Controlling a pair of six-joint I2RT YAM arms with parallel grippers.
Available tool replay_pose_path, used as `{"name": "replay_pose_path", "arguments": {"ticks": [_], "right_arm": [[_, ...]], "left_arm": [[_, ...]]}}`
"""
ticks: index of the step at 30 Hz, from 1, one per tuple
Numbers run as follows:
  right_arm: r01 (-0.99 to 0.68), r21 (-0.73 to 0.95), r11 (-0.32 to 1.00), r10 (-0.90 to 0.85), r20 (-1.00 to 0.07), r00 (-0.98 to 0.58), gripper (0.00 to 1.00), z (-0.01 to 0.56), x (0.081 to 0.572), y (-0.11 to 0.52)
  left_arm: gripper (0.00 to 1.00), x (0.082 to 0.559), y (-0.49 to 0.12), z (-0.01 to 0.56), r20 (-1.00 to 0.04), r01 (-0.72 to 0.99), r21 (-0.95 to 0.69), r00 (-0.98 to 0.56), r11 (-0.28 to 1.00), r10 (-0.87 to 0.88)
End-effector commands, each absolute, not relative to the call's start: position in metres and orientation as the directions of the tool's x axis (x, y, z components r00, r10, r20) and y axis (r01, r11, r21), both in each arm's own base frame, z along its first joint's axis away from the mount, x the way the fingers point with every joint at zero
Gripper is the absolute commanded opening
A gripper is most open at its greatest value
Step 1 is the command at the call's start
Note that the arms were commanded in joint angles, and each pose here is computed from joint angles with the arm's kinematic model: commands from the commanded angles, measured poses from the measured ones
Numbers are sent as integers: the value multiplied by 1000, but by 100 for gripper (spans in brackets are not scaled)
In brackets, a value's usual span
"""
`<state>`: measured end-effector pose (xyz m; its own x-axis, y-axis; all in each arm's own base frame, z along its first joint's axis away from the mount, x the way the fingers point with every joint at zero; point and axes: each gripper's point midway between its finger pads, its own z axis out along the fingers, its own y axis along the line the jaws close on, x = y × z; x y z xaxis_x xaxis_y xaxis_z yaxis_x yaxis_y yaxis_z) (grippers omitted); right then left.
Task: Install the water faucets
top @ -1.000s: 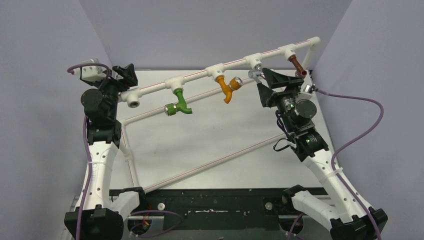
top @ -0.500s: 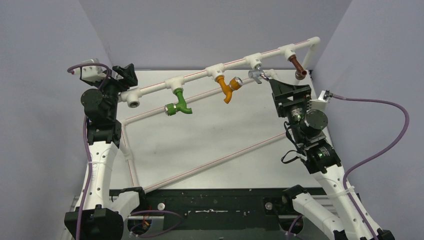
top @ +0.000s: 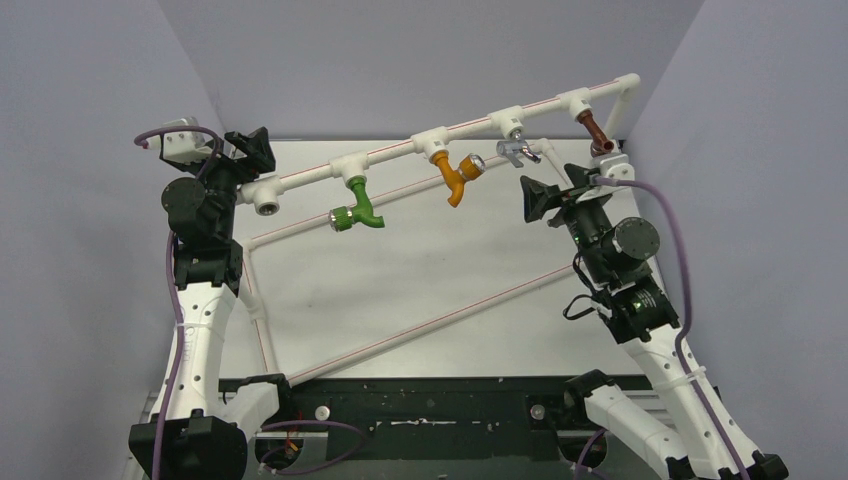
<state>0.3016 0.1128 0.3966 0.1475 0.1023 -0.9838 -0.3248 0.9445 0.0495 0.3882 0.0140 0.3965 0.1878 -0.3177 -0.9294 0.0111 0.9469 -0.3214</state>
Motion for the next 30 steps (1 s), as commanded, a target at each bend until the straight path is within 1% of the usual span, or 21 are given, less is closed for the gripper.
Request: {"name": "replay_pose_path", "arguments": {"ticks": [1, 4, 6, 9, 14, 19, 21, 30], "right_arm": [[-304, -480, 823, -348, -849, 398, 79, 417, 304, 121], [-265, -629, 731, -475, -748, 463, 81, 415, 307, 124], [-243, -709, 662, -554, -681, 479, 82, 411, 312, 126], [-207, -759, 617, -616, -630, 473, 82, 413, 324, 124], [-156, -801, 577, -658, -570, 492, 82, 422, 338, 127], [-118, -807, 579, -674, -555, 487, 80, 429, 352, 128], [-110, -808, 579, -678, -552, 485, 78, 429, 357, 129], [-130, -793, 595, -655, -572, 493, 65, 428, 374, 140]], "left_arm": [[90, 388, 10, 255, -899, -104, -356, -235, 929, -371], [90, 389, 10, 256, -899, -104, -357, -233, 928, -371], [90, 389, 10, 255, -899, -105, -357, -233, 928, -372], [90, 389, 11, 255, -899, -107, -356, -233, 928, -372], [90, 389, 11, 255, -899, -108, -356, -233, 928, -372], [90, 389, 11, 254, -898, -108, -354, -236, 929, -370], [90, 389, 11, 254, -898, -109, -356, -236, 928, -372], [90, 390, 12, 252, -897, -113, -355, -240, 928, -372]]}}
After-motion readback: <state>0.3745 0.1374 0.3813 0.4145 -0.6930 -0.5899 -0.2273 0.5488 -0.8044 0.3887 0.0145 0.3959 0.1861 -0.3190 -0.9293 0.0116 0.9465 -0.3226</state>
